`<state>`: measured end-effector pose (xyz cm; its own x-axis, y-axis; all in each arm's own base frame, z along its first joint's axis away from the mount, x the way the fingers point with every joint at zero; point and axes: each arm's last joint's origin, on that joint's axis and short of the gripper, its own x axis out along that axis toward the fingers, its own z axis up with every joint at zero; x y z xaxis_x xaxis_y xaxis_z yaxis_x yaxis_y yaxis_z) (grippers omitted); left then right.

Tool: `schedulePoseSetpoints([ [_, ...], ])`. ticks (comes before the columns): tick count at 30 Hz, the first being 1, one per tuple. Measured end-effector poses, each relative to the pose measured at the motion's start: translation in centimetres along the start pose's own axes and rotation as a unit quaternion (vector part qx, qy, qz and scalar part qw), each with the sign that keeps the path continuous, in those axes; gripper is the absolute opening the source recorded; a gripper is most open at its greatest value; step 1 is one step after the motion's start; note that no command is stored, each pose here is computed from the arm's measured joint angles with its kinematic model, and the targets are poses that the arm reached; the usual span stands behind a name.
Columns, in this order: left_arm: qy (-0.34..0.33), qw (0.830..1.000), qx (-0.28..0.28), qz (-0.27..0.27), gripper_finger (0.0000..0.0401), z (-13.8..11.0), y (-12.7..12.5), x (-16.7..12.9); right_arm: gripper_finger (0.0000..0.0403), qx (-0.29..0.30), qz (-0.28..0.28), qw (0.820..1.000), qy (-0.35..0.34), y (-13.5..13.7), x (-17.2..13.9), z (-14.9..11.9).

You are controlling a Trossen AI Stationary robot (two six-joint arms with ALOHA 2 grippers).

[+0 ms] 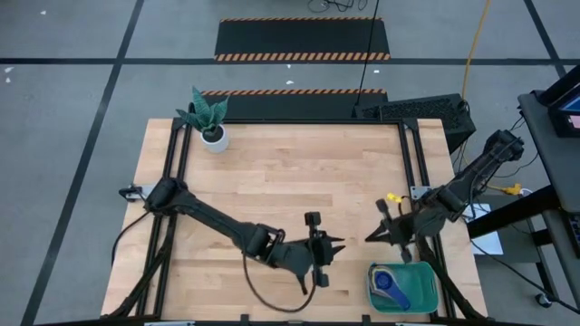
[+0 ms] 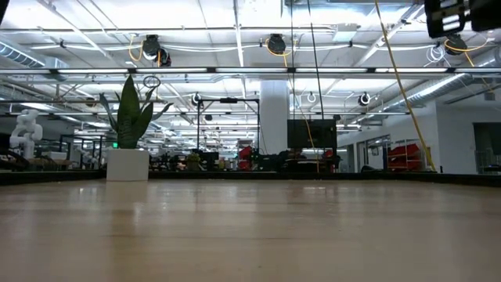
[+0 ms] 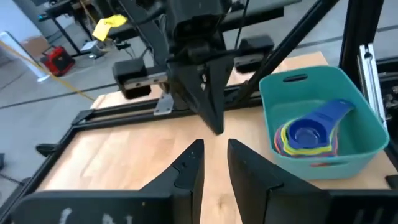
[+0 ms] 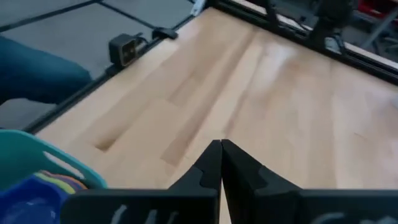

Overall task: Nest measuring cups in basket
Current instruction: Return to Home Position

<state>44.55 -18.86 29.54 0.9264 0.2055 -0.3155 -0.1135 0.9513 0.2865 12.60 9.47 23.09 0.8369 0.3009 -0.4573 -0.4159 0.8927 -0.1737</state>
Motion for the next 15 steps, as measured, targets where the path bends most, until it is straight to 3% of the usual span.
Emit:
schedulePoseSetpoints([
  [5, 0.002, 0.999, -0.007, -0.032, 0.0076, -0.4, 1.9, 1.5, 0.0000, 0.006, -0.025, 1.000, -0.017, -0.7, -0.9, -2.1],
  [10, 0.015, 0.999, -0.014, -0.026, 0.0076, -3.5, 3.5, 2.7, 0.0000, 0.011, -0.030, 0.999, -0.033, -0.9, -1.5, -3.6],
  [15, 0.012, 0.998, -0.060, -0.001, 0.0076, -6.3, 6.7, 1.6, 0.0000, -0.004, -0.091, 0.995, -0.042, -1.2, -1.8, -5.3],
])
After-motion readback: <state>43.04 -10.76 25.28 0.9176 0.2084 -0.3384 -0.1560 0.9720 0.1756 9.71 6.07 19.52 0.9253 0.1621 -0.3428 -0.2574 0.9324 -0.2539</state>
